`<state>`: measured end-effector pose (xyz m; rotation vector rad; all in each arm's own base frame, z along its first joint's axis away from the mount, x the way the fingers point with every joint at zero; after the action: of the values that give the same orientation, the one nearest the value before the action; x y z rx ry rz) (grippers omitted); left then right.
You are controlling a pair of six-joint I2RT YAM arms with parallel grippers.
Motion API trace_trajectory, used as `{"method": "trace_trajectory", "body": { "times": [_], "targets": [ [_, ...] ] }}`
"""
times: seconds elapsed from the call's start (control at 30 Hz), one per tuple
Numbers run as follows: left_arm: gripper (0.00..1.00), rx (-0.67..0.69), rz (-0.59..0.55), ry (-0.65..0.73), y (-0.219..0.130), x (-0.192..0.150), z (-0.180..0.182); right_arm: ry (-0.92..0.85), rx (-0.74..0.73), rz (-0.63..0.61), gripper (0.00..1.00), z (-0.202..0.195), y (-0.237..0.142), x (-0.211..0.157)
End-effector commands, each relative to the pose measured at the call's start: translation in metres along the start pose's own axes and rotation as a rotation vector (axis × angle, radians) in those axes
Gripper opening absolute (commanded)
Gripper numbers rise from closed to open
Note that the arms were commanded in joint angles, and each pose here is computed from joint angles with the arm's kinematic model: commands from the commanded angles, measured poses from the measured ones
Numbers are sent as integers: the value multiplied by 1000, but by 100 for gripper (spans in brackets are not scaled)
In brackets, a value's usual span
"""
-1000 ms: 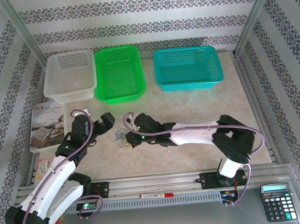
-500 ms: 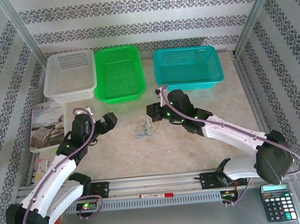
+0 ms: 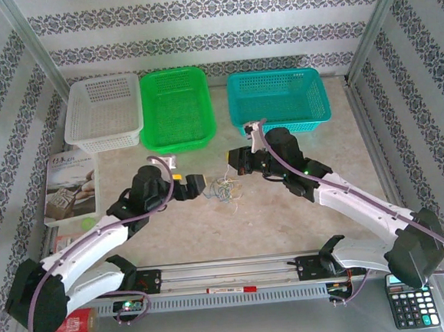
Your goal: Untangle the cables
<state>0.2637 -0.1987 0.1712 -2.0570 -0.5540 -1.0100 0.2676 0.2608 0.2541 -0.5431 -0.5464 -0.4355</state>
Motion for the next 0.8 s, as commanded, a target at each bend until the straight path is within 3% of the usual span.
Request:
{"method": "trace_trajectory", "body": {
  "times": [0.0, 0.4, 0.53, 0.67, 0.77],
  "targets": [
    [100, -53, -120, 154, 10, 20, -24, 23, 8, 6, 0, -2, -4, -3],
    [99, -122, -150, 260, 77, 24, -65, 57, 21, -7, 0, 2, -10, -8],
    [86, -111, -160, 239, 97, 22, -63, 65, 48, -29, 0, 13, -16, -2],
    [59, -119, -120, 215, 111, 5, -58, 76, 104, -85, 0, 36, -30, 18],
    [48, -119, -95, 198, 115, -9, -53, 75, 165, -132, 0, 59, -43, 39]
  ]
}}
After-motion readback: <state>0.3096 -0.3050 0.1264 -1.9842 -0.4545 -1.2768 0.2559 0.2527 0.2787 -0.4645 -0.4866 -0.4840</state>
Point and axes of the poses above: each hand's point on the last joint's axis, 136 mm out from that joint toward the fingers, its own y axis out along the fingers, its own z axis along the line the jaws close on, x = y × z, the point moved 2 cm from there along -y, back along the fingers, and after that the axes turned 9 degrees about y, right-handed, at the moved point
